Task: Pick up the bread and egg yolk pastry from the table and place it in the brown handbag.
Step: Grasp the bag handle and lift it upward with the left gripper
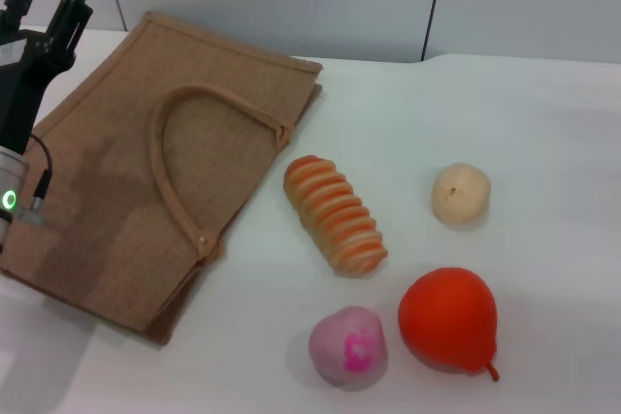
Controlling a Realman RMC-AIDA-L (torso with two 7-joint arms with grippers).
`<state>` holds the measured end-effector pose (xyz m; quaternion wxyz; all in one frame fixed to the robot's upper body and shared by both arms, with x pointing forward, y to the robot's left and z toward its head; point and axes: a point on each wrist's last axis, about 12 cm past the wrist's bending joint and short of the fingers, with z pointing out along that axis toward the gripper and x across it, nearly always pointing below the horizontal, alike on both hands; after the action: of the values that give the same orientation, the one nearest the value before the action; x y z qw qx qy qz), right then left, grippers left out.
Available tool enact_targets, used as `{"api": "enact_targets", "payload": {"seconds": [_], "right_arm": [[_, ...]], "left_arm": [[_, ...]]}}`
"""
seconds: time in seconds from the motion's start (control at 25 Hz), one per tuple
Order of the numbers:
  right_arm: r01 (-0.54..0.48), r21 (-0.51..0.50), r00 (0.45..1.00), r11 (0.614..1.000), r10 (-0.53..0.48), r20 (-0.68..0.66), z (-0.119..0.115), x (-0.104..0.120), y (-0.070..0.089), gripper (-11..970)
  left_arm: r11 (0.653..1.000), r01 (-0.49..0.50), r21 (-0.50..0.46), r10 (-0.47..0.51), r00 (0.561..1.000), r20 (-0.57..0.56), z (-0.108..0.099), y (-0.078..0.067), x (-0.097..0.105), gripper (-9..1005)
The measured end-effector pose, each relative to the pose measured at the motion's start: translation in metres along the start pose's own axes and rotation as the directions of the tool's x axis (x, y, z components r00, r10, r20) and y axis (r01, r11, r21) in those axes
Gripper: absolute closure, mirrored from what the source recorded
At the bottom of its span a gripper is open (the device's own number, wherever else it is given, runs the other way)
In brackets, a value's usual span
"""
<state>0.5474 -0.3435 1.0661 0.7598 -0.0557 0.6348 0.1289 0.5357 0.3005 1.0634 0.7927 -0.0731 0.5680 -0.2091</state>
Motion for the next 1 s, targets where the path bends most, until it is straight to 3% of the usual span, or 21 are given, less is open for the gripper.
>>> {"api": "enact_targets", "payload": {"seconds": [0.56,0.8,1.0], "right_arm": [[-0.001,0.006,1.0,1.0,0.001,0.002,-0.001,0.0,-0.001,77],[0.0,0.008,1.0,1.0,0.0,0.0,-0.002,0.0,-0.002,77],[0.006,0.005,1.0,1.0,-0.006,-0.005,-0.002,0.0,-0.003,77]], "left_arm": [[1.0,0.01,-0.002,-0.01,1.0,-0.01,0.001,0.001,0.001,119],[0.993,0.107,0.053,-0.104,0.993,-0.05,0.005,0.003,-0.002,118],[0.967,0.23,0.11,-0.212,0.966,-0.15,0.013,0.015,-0.011,118]]}}
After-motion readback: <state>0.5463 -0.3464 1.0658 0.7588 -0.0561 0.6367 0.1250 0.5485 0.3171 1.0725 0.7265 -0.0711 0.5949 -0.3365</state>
